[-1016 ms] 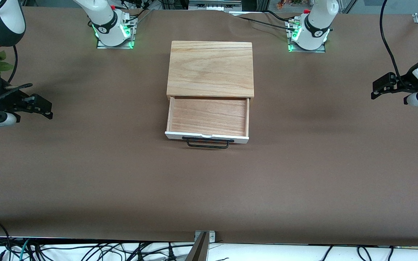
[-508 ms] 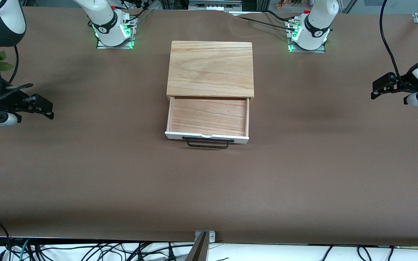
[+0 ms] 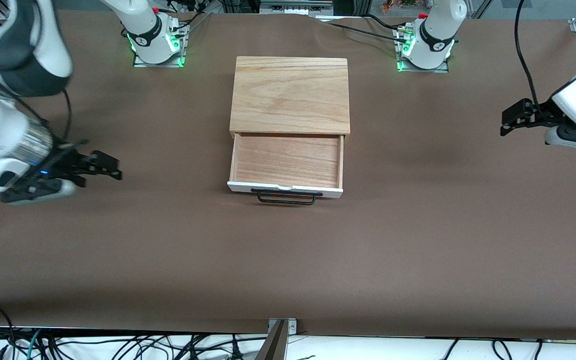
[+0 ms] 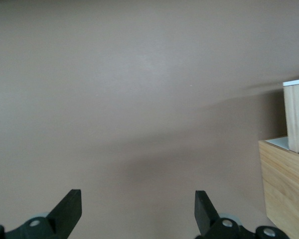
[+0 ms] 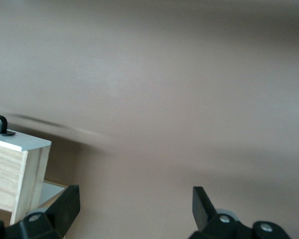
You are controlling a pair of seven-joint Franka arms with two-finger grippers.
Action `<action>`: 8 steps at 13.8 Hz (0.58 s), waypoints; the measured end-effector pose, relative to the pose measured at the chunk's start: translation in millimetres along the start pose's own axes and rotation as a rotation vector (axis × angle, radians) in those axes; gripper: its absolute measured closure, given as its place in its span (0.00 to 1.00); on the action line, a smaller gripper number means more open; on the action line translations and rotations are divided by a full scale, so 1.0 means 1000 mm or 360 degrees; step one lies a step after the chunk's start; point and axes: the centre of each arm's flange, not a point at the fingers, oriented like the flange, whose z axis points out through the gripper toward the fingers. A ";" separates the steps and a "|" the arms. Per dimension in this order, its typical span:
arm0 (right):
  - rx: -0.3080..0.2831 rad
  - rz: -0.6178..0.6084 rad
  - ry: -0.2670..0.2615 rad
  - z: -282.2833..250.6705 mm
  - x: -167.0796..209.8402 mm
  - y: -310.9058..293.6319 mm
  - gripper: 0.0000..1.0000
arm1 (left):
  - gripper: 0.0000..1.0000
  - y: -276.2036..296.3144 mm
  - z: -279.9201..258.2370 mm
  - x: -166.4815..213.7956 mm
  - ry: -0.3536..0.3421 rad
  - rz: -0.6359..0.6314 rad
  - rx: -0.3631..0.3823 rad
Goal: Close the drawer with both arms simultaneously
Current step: 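Move the left gripper and the right gripper toward the drawer front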
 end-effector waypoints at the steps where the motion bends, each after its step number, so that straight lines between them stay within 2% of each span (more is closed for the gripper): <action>1: -0.0001 -0.0033 0.0005 0.015 0.005 -0.017 0.00 | 0.00 0.012 0.009 0.006 -0.0020 0.0029 -0.0042; 6: -0.0010 -0.0128 0.0019 0.087 0.023 -0.060 0.00 | 0.00 0.088 0.078 0.056 -0.0108 0.0201 -0.0149; 8: -0.0015 -0.0169 0.0043 0.116 0.029 -0.078 0.00 | 0.00 0.116 0.110 0.082 -0.0106 0.0193 -0.0194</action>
